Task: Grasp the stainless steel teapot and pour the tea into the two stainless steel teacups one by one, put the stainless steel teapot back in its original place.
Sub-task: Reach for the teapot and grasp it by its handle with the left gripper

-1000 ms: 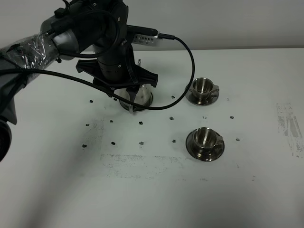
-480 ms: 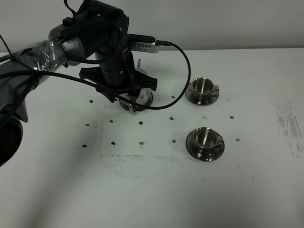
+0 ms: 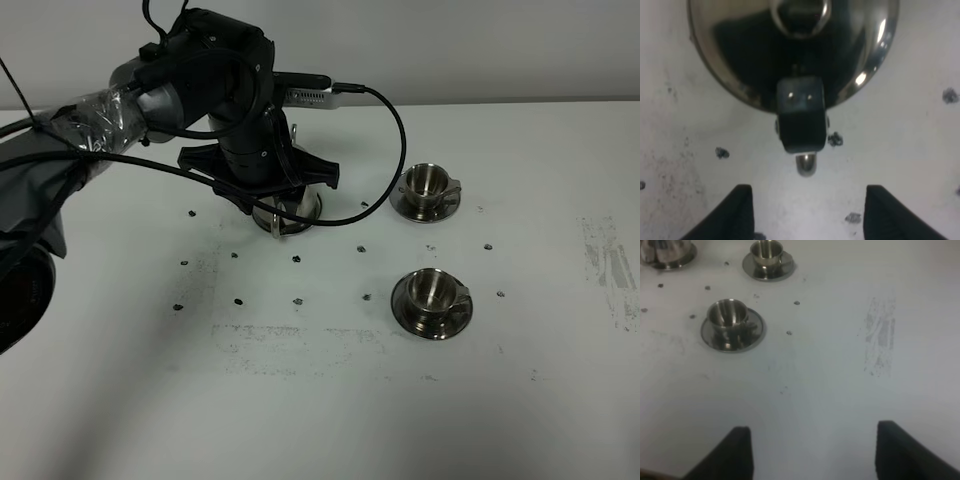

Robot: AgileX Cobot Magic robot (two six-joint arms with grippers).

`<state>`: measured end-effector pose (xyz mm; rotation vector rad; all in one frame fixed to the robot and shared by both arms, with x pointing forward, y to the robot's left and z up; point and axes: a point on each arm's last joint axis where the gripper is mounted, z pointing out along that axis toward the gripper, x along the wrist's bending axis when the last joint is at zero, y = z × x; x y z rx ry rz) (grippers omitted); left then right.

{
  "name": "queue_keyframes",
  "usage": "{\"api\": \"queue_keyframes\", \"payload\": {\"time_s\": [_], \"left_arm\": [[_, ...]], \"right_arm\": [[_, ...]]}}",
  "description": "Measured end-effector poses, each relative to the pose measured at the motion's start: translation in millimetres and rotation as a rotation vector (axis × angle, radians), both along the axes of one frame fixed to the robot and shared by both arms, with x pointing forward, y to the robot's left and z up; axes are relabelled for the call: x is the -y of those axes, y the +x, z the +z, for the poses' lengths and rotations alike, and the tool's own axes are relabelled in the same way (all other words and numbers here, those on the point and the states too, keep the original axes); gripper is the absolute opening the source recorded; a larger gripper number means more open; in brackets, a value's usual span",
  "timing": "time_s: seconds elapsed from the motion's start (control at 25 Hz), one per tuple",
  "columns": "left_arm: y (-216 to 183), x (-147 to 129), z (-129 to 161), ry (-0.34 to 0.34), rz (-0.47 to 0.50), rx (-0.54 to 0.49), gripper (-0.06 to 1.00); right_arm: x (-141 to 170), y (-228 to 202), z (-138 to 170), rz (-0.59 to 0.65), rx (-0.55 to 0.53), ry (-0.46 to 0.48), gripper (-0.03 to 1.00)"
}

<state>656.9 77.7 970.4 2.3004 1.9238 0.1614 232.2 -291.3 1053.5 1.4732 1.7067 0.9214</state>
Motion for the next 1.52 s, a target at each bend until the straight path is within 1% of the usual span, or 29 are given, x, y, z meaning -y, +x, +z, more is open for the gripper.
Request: {"api": "queue_keyframes", "payload": {"time_s": [0.56,1.04,1.2,1.32,1.52], "left_arm": [[4,1,1,-0.008,0.015,0.039,0.49],[9,4,-25,0.002,0.022,0.019,0.49],[12,7,-32,-0.022,0.03,0.03,0.49],[14,8,-32,-0.037,0.031,0.049,0.49],[15,8,-32,-0.043,0.035,0.056,0.49]], "right_arm": [[0,0,0,-0.001,0.0,0.001,0.54],[0,0,0,-0.001,0.0,0.001,0.54],[0,0,0,0.0,0.0,0.0,0.54],[0,0,0,0.0,0.0,0.0,0.54],[0,0,0,0.0,0.0,0.0,0.54]]}}
